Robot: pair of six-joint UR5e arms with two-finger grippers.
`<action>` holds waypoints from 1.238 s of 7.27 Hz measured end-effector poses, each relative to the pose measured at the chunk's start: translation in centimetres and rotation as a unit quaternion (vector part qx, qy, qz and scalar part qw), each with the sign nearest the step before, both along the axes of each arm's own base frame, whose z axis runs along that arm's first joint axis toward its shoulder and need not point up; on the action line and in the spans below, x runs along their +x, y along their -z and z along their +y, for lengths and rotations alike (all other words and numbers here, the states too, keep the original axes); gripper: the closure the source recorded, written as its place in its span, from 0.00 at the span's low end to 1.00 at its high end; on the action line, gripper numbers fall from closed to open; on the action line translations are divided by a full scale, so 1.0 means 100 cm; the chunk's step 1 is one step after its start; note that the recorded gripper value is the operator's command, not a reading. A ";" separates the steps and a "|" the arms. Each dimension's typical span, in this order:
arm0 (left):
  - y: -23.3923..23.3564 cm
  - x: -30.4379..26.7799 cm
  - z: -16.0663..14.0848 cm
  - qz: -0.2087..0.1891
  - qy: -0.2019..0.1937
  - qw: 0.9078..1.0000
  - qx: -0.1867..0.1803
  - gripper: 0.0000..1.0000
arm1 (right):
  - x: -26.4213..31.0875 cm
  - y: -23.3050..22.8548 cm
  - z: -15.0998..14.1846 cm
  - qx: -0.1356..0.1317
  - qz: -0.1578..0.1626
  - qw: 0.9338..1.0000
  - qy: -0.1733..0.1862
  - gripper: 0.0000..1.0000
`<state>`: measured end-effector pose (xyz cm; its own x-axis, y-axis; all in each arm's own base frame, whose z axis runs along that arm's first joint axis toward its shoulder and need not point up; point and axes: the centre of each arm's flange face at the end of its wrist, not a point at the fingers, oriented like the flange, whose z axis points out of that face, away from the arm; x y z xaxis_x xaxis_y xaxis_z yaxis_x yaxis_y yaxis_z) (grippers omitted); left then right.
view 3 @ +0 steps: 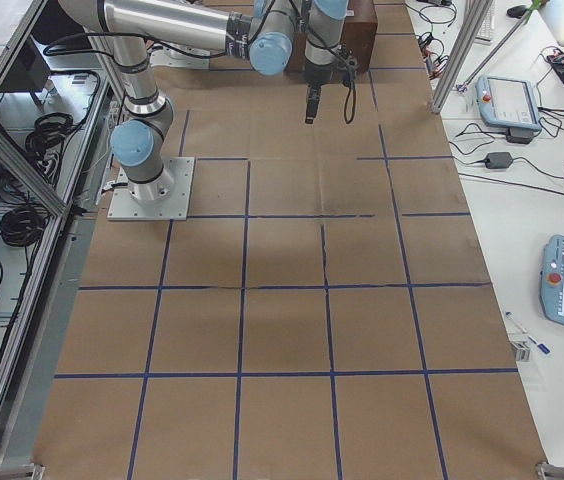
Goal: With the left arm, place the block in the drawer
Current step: 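Grasp the yellow cube with the left gripper and lift it, then lower the yellow cube into the open drawer and open the left gripper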
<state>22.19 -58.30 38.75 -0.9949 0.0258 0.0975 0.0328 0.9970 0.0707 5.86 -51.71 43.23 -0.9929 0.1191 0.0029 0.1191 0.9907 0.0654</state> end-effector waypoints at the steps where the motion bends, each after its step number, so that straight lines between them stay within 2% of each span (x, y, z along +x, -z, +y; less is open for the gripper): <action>1: 0.018 -0.015 0.005 0.007 -0.004 1.000 0.012 0.96 | 0.000 0.000 0.000 0.000 0.000 1.000 0.000 0.00; 4: 0.044 -0.020 -0.014 -0.022 0.006 0.999 -0.039 0.96 | 0.000 0.000 0.000 0.000 0.000 1.000 0.000 0.00; 7: 0.070 -0.025 -0.020 -0.009 0.011 1.000 -0.021 0.96 | 0.000 0.000 0.000 -0.001 0.000 1.000 -0.001 0.00; 8: 0.075 -0.026 -0.020 -0.005 0.012 1.000 -0.015 0.91 | 0.000 0.000 0.000 0.000 0.000 1.000 -0.001 0.00; 9: 0.077 -0.028 -0.020 -0.003 0.013 1.000 -0.012 0.75 | 0.000 -0.001 0.000 -0.001 0.000 1.000 -0.001 0.00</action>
<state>19.43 -60.32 31.02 -0.9944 0.0542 0.0906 0.0587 0.9971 0.0478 5.86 -51.73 43.28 -0.9930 0.1179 0.0029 0.1178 0.9909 0.0643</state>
